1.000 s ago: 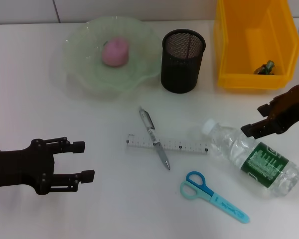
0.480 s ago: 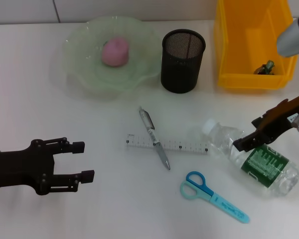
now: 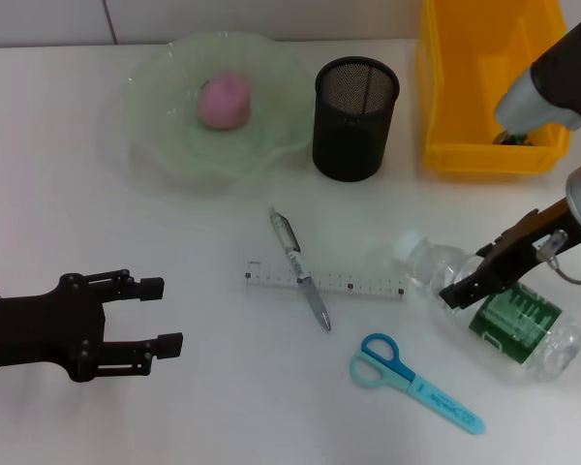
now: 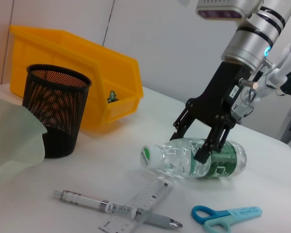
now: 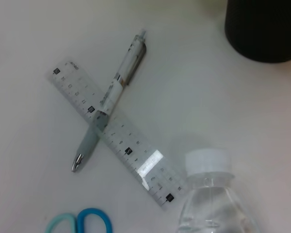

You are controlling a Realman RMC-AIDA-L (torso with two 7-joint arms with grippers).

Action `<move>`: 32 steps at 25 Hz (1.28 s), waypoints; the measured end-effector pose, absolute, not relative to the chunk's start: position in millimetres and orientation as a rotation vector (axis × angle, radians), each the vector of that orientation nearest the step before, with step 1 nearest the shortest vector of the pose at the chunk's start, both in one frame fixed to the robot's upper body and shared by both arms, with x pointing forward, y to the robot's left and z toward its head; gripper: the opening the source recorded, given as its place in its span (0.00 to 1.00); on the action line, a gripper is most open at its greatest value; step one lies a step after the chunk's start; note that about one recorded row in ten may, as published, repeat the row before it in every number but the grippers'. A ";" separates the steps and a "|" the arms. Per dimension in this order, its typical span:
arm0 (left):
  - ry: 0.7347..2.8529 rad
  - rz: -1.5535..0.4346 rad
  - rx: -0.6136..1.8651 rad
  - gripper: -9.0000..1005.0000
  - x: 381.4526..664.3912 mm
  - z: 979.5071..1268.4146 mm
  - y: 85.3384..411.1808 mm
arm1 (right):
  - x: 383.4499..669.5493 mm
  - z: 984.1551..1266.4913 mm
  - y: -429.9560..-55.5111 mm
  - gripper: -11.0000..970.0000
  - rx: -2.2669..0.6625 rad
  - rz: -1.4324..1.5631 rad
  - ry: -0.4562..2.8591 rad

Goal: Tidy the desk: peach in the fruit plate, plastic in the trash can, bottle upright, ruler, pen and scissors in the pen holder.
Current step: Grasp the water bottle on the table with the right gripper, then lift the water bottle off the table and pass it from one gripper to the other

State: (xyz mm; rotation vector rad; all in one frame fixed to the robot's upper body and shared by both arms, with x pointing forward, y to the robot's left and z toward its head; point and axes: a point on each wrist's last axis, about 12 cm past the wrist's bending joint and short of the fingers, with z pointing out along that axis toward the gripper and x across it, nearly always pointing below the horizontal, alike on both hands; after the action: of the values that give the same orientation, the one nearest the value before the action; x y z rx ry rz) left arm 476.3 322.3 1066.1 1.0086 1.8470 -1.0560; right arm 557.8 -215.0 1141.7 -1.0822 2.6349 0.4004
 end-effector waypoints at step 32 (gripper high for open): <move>1.823 -1.071 0.991 0.80 477.8 1069.9 321.6 | 516.9 1140.0 -280.6 0.82 -0.892 0.700 2.325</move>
State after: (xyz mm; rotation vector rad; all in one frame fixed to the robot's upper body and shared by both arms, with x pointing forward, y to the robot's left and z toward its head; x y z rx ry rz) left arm 477.8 321.6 1069.9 0.9913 1.8227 -1.0711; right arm 516.9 -280.6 1140.0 -0.8917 2.3250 0.7000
